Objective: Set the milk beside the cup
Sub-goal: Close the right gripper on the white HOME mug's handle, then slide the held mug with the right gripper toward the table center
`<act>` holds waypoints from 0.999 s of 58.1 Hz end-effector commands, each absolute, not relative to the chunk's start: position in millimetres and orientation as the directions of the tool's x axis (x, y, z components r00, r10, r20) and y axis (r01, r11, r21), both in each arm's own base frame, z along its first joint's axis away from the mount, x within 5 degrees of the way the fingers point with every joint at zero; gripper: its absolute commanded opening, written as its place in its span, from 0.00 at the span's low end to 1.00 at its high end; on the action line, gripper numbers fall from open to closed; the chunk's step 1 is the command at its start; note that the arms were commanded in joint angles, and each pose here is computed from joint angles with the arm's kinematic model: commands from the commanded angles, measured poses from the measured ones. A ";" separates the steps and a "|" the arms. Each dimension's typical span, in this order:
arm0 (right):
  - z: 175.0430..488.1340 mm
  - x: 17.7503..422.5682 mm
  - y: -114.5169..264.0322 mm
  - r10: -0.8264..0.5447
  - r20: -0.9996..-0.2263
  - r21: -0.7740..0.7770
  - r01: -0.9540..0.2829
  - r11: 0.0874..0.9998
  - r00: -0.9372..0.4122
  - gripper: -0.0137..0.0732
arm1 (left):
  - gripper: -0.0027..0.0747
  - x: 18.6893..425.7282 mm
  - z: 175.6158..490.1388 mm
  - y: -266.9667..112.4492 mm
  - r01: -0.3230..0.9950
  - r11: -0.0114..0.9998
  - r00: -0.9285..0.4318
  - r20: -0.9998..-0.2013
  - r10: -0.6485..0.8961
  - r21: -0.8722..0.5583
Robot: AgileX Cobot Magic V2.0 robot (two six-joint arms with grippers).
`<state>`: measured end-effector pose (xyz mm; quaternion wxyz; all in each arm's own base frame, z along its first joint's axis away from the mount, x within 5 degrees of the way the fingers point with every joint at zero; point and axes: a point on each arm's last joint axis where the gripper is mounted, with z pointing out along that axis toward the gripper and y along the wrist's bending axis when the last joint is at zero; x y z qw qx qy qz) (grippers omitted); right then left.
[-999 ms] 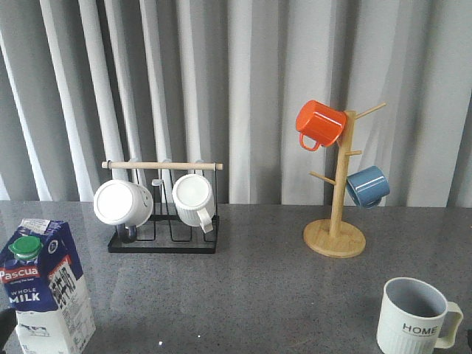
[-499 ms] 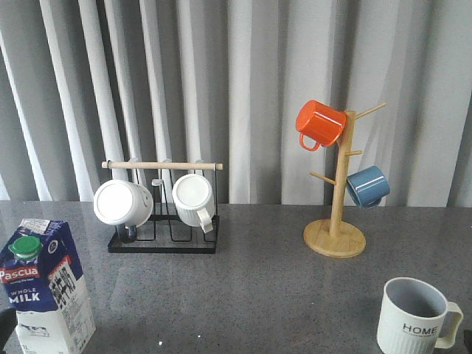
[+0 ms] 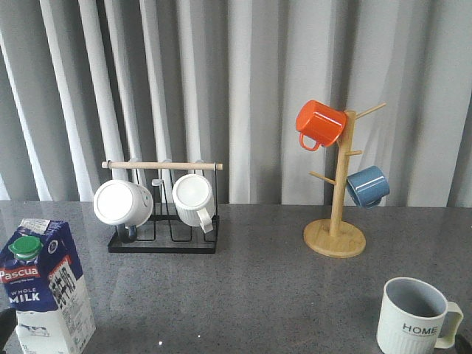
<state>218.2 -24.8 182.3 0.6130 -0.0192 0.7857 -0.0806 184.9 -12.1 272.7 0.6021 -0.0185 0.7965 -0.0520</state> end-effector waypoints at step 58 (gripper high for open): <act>171.6 266.4 -34.4 -0.122 -0.986 -0.136 0.120 0.983 -0.117 0.70 | 0.75 189.1 290.9 -13.1 0.044 0.992 -0.170 -0.979 -0.110 -0.119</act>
